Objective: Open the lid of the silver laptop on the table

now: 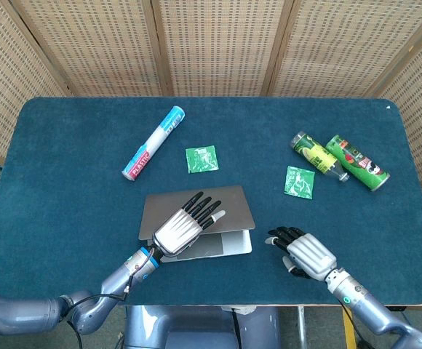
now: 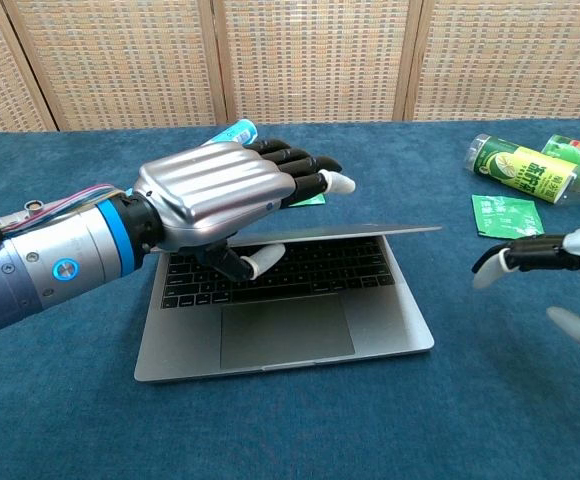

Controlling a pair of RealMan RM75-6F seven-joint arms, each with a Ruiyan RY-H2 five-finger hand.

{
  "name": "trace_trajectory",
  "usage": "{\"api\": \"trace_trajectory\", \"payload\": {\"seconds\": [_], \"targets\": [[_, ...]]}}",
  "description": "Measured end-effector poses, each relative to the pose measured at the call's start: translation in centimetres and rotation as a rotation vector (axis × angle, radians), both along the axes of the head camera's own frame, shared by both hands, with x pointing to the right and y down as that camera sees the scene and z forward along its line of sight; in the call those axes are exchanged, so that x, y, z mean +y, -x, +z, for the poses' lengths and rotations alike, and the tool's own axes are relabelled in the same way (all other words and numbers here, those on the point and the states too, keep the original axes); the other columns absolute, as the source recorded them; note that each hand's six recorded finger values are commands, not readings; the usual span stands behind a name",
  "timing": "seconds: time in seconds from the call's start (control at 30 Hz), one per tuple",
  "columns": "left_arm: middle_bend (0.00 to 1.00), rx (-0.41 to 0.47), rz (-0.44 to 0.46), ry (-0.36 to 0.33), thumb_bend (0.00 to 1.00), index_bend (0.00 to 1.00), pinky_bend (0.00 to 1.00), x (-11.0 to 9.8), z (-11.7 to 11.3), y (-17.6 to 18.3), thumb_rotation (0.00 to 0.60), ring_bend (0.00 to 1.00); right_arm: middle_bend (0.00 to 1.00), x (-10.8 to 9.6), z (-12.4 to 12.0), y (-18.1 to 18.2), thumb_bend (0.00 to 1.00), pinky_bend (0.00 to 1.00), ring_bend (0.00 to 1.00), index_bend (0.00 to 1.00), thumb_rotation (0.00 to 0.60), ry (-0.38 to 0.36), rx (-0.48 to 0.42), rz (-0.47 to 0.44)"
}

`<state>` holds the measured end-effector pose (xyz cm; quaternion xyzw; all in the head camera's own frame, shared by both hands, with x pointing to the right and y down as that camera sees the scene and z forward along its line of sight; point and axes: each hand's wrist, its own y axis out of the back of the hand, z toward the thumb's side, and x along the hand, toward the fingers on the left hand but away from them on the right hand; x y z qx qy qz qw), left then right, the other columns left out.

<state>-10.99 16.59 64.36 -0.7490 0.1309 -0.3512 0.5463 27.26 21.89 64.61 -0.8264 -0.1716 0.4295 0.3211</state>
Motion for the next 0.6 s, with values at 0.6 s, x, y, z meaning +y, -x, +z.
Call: {"api": "trace_trajectory", "payload": {"seconds": [0.6], "targets": [[0.00,-0.006,0.005,0.003,0.56,0.00,0.00,0.1,0.3,-0.2,0.581,0.00,0.31,1.1,3.9,5.9,0.83,0.32,0.26,0.29,0.600,0.034,0.011,-0.057]]}}
